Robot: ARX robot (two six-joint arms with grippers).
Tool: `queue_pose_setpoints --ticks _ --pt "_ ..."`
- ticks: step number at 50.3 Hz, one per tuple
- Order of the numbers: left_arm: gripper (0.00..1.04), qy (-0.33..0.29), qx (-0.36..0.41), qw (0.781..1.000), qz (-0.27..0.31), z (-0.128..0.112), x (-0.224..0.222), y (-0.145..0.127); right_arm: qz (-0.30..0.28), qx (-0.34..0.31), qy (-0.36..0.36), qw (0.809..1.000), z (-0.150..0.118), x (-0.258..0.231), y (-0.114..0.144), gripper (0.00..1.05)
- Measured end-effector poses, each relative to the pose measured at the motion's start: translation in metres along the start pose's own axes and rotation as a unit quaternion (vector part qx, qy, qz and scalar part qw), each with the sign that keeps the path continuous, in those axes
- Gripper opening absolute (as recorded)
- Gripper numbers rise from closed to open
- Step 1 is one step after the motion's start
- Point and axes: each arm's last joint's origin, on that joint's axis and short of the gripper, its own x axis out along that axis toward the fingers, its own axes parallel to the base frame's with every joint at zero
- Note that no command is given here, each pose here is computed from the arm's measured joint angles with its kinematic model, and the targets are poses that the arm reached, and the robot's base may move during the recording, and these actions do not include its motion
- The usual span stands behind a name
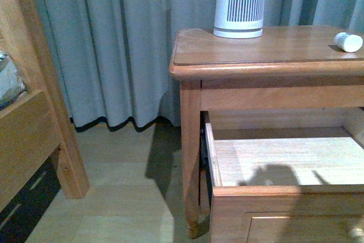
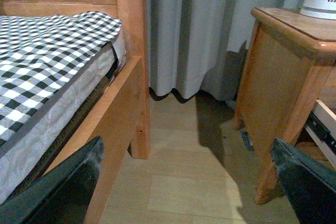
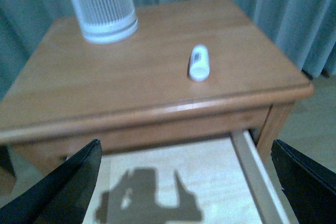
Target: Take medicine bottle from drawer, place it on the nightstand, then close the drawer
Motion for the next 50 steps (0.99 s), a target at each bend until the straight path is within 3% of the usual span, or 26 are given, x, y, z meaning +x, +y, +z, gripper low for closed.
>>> queue_pose_setpoints --ticks 8,18,33,50 --pt "0.98 0.000 0.000 1.000 0.000 0.000 0.000 0.000 0.012 -0.007 0.088 0.996 -0.078 -0.023 -0.009 0.98" --pt "0.98 0.000 0.000 1.000 0.000 0.000 0.000 0.000 0.002 0.003 0.148 0.989 -0.131 -0.023 -0.022 0.98" --pt "0.98 0.000 0.000 1.000 0.000 0.000 0.000 0.000 -0.012 0.012 0.159 0.987 -0.153 0.042 -0.030 0.98" --pt "0.98 0.000 0.000 1.000 0.000 0.000 0.000 0.000 -0.041 -0.036 0.122 0.991 -0.137 0.147 -0.025 0.98"
